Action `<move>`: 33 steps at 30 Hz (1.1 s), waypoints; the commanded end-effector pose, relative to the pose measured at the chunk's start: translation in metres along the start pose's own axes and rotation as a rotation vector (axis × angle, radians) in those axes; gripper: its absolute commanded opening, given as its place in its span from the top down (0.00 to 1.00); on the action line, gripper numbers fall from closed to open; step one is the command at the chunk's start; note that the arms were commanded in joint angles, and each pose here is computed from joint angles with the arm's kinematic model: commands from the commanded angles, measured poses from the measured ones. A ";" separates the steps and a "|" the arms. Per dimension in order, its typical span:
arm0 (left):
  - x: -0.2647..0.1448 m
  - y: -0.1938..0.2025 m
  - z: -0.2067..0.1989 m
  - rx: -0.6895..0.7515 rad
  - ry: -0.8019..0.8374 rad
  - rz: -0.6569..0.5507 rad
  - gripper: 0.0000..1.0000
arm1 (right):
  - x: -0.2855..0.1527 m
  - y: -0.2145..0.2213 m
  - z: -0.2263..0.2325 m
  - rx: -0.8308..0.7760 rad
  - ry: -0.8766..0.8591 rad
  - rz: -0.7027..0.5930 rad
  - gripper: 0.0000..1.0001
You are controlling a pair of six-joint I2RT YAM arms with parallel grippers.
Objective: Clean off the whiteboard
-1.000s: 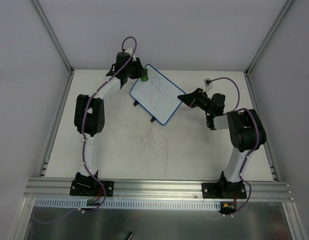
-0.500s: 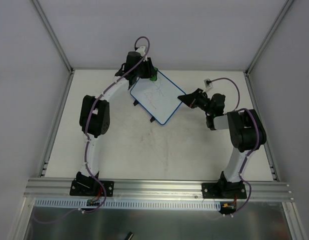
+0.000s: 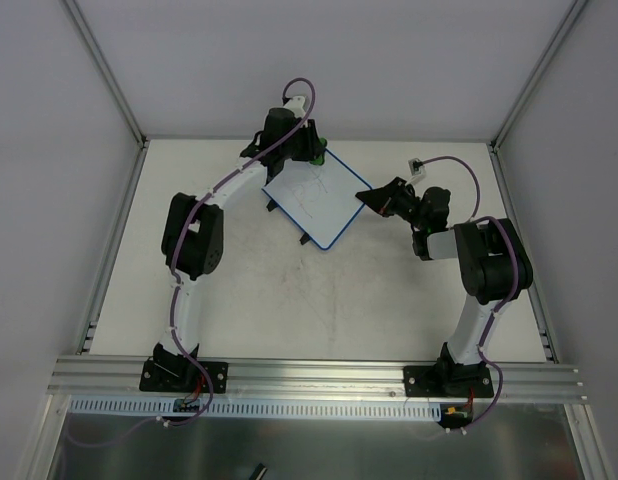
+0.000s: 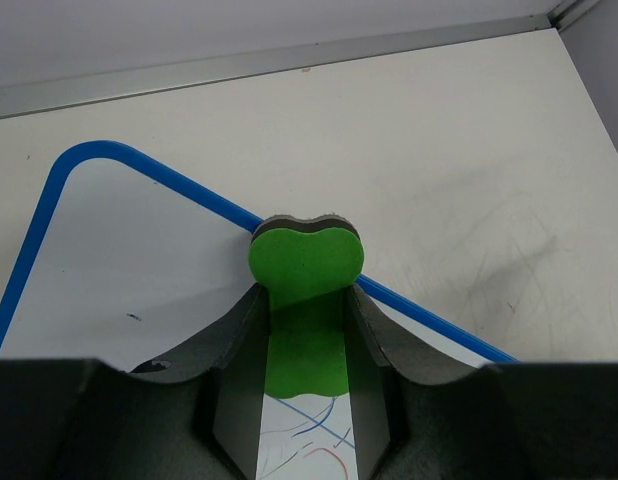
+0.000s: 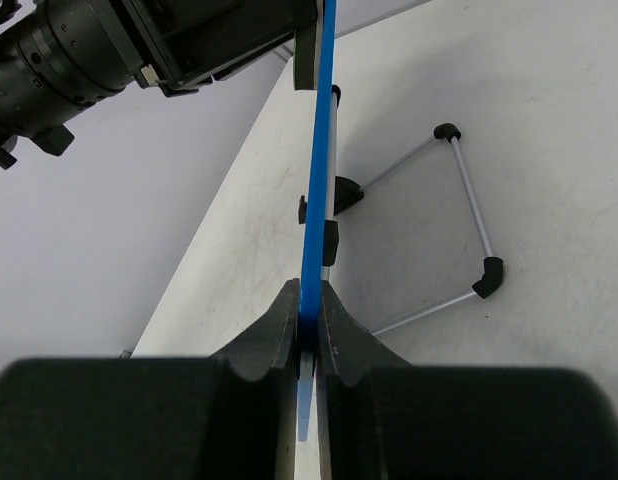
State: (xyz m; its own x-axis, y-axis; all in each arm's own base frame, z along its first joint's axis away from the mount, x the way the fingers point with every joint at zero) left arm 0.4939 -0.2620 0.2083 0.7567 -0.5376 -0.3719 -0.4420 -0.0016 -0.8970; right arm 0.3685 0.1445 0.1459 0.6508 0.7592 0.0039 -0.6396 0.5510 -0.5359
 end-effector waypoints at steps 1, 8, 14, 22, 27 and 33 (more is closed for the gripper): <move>-0.006 0.011 0.002 0.017 -0.030 0.048 1.00 | 0.003 -0.005 0.034 -0.175 -0.163 0.017 1.00; -0.012 0.021 0.057 -0.116 -0.067 0.090 1.00 | 0.002 -0.004 0.035 -0.184 -0.172 0.017 1.00; -0.021 0.032 0.089 -0.147 -0.172 0.136 1.00 | 0.002 -0.005 0.035 -0.186 -0.174 0.013 1.00; -0.017 0.039 0.090 -0.169 -0.140 0.161 1.00 | 0.003 -0.004 0.035 -0.184 -0.175 0.016 1.00; -0.019 0.036 0.082 -0.167 -0.115 0.156 1.00 | 0.003 -0.004 0.034 -0.179 -0.173 0.016 1.00; -0.013 0.034 0.048 -0.084 -0.051 0.126 1.00 | 0.003 -0.005 0.034 -0.180 -0.174 0.014 1.00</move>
State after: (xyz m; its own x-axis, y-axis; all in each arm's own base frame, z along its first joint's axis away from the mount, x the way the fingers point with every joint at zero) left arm 0.5093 -0.1787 0.1710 0.7549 -0.4189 -0.5046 -0.5795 -0.0658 -0.8123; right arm 0.3678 0.1467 0.1474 0.6410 0.7673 0.0164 -0.6319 0.5398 -0.5562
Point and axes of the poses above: each gripper's point midway between its finger pads, its own x axis out along the fingers, its own z axis along the line the jaws close on, y = z × x, the point moved 9 cm from there along -x, back along the fingers, and after that the axes turned 9 degrees about x, right-handed, at the moved point
